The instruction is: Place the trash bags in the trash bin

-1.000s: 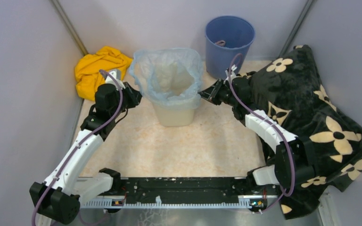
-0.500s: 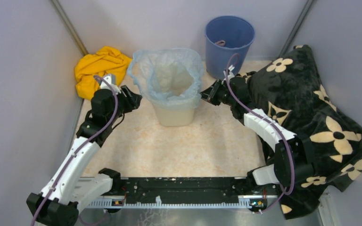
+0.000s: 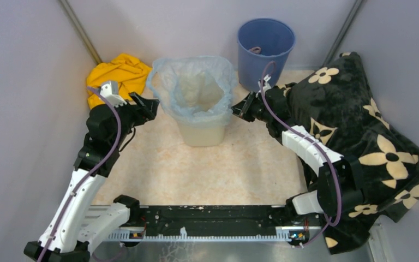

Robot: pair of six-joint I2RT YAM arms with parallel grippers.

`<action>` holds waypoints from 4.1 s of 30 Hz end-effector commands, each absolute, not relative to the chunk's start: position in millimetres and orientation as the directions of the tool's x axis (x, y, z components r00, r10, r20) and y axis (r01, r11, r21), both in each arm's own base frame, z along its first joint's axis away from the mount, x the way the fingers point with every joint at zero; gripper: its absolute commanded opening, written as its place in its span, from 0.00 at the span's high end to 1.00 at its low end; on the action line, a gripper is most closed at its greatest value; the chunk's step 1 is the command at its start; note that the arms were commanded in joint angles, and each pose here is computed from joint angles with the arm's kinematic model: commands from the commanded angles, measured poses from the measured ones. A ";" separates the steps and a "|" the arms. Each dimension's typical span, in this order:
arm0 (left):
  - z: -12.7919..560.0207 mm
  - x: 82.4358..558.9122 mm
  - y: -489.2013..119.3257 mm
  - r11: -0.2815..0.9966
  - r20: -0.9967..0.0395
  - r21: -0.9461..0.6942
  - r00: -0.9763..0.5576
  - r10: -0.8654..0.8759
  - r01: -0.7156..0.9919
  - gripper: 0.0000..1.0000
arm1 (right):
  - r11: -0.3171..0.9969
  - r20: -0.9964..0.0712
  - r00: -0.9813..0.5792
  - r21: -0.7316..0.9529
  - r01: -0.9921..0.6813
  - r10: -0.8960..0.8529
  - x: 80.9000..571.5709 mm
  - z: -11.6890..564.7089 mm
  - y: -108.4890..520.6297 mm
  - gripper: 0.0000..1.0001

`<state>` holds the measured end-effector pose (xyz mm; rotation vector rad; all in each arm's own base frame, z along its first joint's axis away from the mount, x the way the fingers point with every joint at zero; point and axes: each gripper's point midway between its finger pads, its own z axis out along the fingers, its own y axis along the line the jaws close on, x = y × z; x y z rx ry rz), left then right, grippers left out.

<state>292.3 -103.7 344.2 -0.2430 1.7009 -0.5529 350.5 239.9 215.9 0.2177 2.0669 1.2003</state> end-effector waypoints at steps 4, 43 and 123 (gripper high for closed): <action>325.0 326.7 -102.8 0.886 -0.879 -0.455 -0.202 -0.432 0.085 0.19 | 0.523 -0.572 -0.671 0.794 -0.309 0.472 355.9 258.5 250.5 0.91; 189.0 343.4 -111.7 0.879 -0.815 -0.476 -0.362 -0.453 -0.027 1.00 | 0.578 -0.565 -0.694 0.774 -0.259 0.446 355.0 211.9 245.0 1.00; 215.2 360.1 -82.6 0.885 -0.846 -0.433 -0.262 -0.465 -0.170 0.33 | 0.814 -0.802 -0.501 0.507 -0.283 0.325 308.7 294.6 173.8 0.54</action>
